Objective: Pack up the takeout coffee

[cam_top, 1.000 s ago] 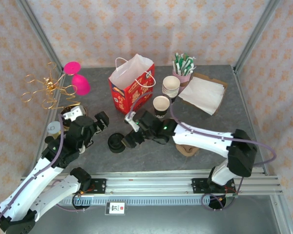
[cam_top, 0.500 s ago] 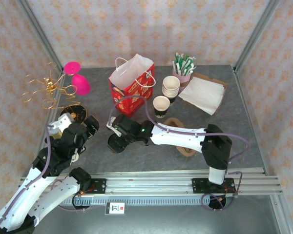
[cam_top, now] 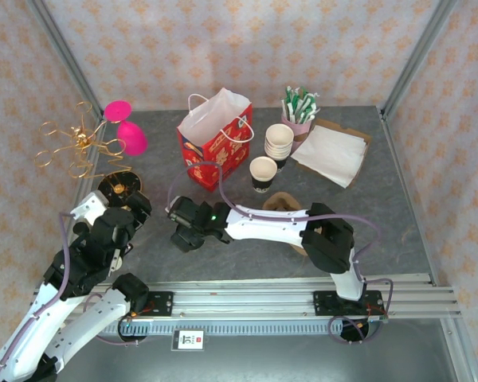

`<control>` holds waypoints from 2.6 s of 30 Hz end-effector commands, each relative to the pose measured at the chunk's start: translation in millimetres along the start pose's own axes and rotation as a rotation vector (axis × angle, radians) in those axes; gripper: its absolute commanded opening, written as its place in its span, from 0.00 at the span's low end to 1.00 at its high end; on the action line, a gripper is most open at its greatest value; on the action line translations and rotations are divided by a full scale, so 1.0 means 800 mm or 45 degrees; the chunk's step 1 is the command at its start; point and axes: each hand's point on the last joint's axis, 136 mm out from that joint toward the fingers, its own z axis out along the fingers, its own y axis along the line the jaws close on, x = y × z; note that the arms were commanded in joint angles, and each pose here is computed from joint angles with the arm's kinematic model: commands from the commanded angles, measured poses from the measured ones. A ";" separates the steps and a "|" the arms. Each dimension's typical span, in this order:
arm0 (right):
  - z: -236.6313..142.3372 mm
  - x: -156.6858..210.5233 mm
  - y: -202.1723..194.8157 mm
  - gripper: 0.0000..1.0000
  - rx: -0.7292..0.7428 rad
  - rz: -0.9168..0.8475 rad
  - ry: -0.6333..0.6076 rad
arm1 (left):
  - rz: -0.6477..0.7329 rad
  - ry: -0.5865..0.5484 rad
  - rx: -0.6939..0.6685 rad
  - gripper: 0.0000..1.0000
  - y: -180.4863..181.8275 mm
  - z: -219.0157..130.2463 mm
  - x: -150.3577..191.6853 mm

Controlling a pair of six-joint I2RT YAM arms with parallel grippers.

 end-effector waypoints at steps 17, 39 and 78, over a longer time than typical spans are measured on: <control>0.017 -0.002 0.000 0.89 0.130 -0.004 0.029 | -0.007 -0.035 -0.007 0.99 0.004 -0.006 -0.009; -0.016 -0.015 -0.003 0.99 0.150 0.241 0.048 | -0.021 -0.058 -0.004 0.99 0.008 -0.015 -0.019; -0.004 -0.010 -0.010 0.77 0.403 0.378 0.075 | -0.045 -0.068 0.014 0.99 0.016 -0.023 -0.021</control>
